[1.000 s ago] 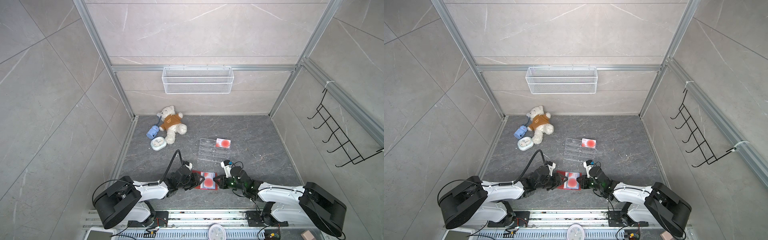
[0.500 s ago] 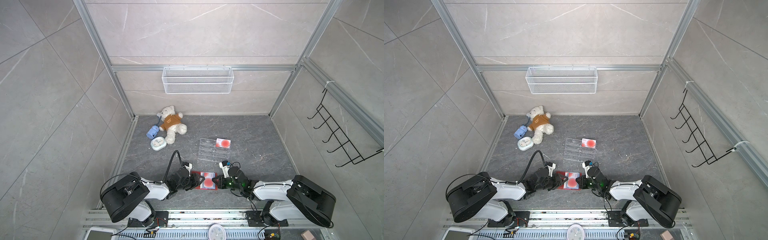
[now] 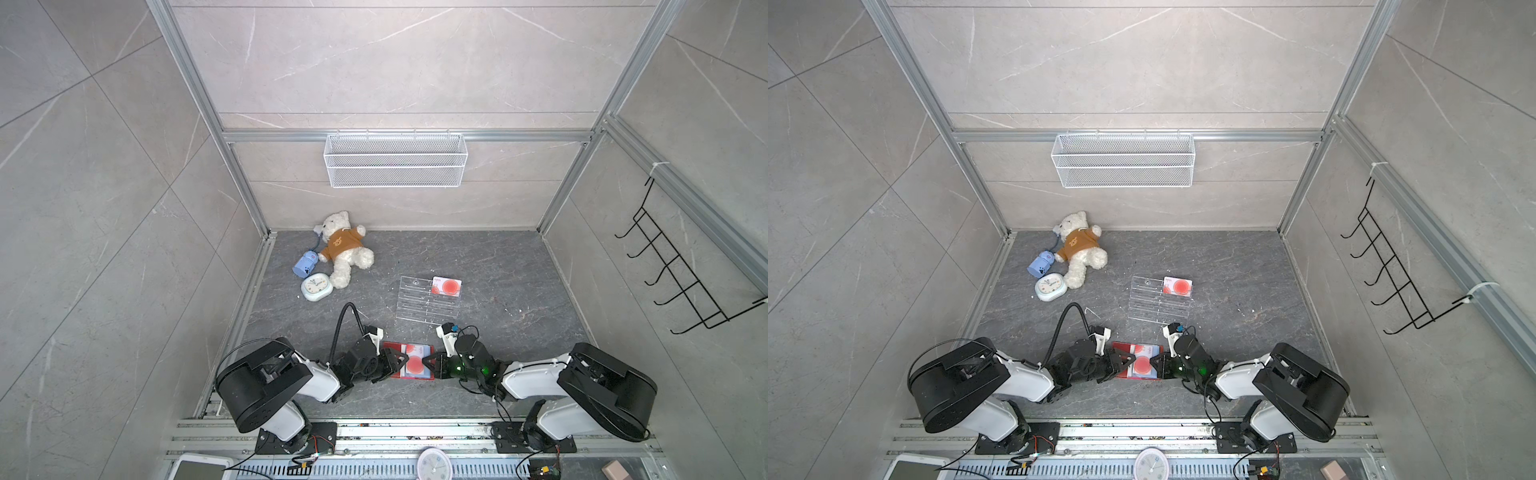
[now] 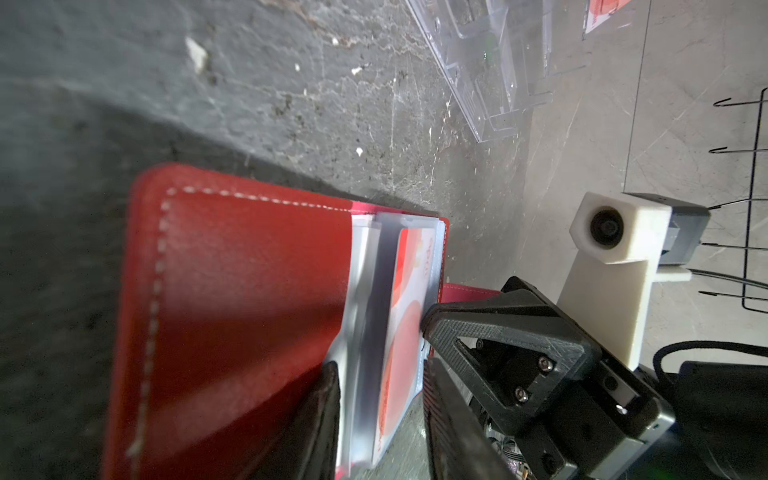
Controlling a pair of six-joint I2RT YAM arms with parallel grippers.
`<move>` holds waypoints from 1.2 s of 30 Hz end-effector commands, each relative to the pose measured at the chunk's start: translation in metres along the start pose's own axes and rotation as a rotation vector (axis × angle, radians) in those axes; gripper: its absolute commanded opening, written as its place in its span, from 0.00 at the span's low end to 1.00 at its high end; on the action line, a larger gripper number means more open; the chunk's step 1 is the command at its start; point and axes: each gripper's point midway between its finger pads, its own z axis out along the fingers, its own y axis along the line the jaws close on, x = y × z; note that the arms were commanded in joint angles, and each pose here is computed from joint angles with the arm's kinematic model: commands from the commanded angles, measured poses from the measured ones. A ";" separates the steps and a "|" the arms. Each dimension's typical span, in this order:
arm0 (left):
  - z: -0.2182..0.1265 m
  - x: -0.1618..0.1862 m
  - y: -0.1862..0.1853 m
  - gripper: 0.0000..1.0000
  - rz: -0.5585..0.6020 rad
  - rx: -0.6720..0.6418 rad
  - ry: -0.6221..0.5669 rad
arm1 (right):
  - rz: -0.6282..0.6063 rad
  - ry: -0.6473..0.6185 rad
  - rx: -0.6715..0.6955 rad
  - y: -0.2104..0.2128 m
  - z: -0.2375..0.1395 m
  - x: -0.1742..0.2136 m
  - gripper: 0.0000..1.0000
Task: Take the credit cards out of the card holder
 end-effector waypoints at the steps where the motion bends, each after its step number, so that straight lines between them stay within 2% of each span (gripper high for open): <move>1: 0.001 -0.010 -0.012 0.31 0.009 0.059 -0.046 | 0.015 0.028 0.009 -0.007 0.000 0.011 0.09; 8: 0.007 -0.008 -0.011 0.25 0.007 0.080 -0.036 | 0.017 0.037 0.016 -0.010 0.000 0.014 0.09; 19: 0.013 -0.006 -0.004 0.00 -0.016 0.079 -0.028 | 0.017 0.041 0.018 -0.011 0.001 0.015 0.09; 36: -0.008 -0.009 0.014 0.00 -0.006 0.002 -0.085 | 0.014 0.052 0.030 -0.013 0.000 0.017 0.09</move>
